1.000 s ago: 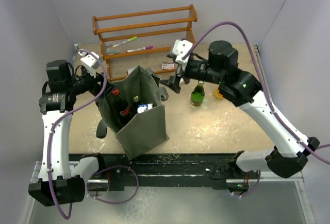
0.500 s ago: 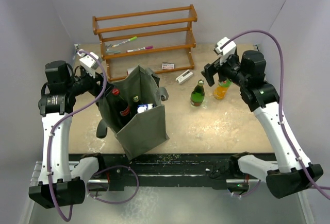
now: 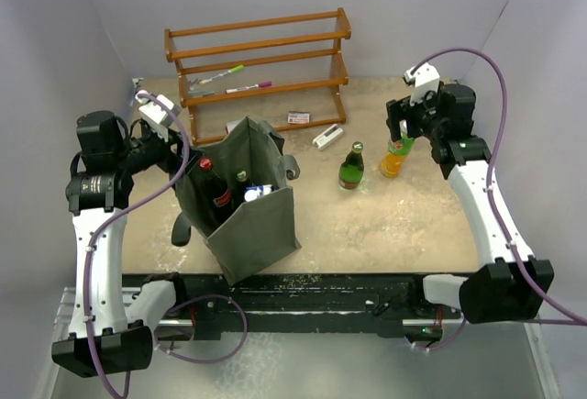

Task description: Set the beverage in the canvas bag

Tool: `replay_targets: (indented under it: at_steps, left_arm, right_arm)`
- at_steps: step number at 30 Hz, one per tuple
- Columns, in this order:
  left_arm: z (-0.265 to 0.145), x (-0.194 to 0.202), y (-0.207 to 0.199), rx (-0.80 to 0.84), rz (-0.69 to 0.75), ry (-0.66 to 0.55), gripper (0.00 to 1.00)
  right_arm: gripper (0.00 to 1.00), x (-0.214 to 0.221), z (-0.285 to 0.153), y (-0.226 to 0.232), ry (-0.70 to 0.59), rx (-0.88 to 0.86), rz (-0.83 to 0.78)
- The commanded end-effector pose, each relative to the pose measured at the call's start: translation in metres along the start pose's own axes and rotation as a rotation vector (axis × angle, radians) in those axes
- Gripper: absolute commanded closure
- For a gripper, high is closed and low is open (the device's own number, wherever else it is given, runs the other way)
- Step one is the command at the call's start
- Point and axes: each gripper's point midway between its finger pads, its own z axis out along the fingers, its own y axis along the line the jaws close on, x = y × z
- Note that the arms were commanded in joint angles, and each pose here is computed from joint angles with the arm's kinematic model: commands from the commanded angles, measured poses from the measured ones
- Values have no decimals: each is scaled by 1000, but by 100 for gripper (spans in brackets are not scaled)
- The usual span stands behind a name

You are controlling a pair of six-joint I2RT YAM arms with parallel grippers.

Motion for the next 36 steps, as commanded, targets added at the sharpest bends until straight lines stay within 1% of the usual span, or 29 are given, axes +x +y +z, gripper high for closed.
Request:
replay_targets:
  at_steps: [1, 7, 10, 18, 29, 36]
  left_arm:
    - [-1, -9, -6, 22, 23, -42, 30]
    - [-2, -10, -7, 21, 25, -46, 30]
    - [-1, -10, -7, 23, 23, -46, 30]
    - [-2, -9, -9, 29, 21, -47, 30]
    - [-2, -9, -9, 30, 23, -51, 30]
    - [-3, -10, -10, 29, 25, -53, 30]
  right_arm:
    - [15, -1, 9, -17, -14, 36, 19]
    - [21, 25, 26, -21, 47, 0, 40]
    - [24, 29, 34, -22, 42, -1, 45]
    - [33, 44, 45, -21, 77, -28, 51]
    - [44, 53, 44, -24, 92, -49, 70]
    - [47, 59, 42, -26, 101, -63, 91]
